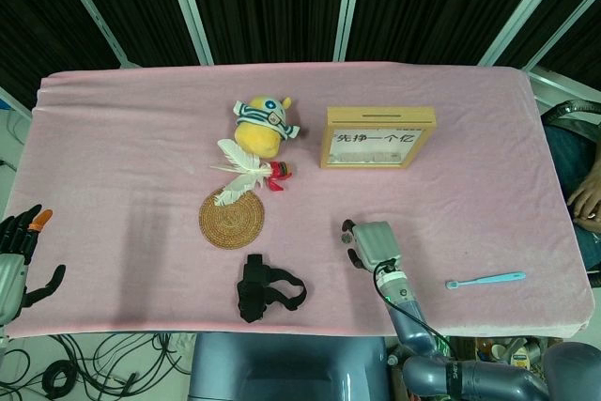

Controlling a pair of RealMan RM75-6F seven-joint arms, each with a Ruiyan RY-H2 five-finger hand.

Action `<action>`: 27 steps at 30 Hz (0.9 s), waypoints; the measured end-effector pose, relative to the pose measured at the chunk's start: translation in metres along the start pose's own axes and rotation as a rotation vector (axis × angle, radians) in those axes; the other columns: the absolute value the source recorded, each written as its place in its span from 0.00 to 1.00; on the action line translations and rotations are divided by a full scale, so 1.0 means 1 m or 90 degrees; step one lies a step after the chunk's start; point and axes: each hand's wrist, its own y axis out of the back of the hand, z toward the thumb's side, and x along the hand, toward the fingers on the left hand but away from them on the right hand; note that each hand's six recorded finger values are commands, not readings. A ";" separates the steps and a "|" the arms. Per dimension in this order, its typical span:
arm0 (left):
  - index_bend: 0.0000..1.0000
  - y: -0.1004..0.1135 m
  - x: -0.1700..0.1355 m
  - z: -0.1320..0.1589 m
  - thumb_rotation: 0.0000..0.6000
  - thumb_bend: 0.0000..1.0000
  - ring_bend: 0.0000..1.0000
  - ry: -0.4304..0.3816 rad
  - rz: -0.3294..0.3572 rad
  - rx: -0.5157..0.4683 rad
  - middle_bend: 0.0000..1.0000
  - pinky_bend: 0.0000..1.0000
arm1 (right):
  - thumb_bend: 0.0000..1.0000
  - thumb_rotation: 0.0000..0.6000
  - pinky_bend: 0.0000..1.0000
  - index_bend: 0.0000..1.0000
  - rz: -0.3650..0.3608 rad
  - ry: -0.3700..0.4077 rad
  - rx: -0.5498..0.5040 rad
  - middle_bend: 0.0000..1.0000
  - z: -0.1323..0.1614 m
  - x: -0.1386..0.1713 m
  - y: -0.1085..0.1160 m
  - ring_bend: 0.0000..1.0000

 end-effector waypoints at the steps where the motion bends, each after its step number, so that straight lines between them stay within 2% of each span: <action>1: 0.06 0.000 0.000 0.000 1.00 0.35 0.00 0.000 0.000 0.000 0.00 0.00 | 0.33 1.00 0.98 0.36 0.000 0.000 0.000 0.92 0.000 0.000 0.000 0.96; 16: 0.06 -0.001 0.001 0.001 1.00 0.35 0.00 0.002 -0.001 0.003 0.00 0.00 | 0.32 1.00 0.98 0.37 -0.003 0.006 0.006 0.93 0.000 0.001 0.003 0.96; 27: 0.06 -0.001 0.000 0.000 1.00 0.35 0.00 0.003 0.000 0.002 0.00 0.00 | 0.32 1.00 0.98 0.38 0.002 0.012 0.007 0.93 0.003 0.001 -0.004 0.96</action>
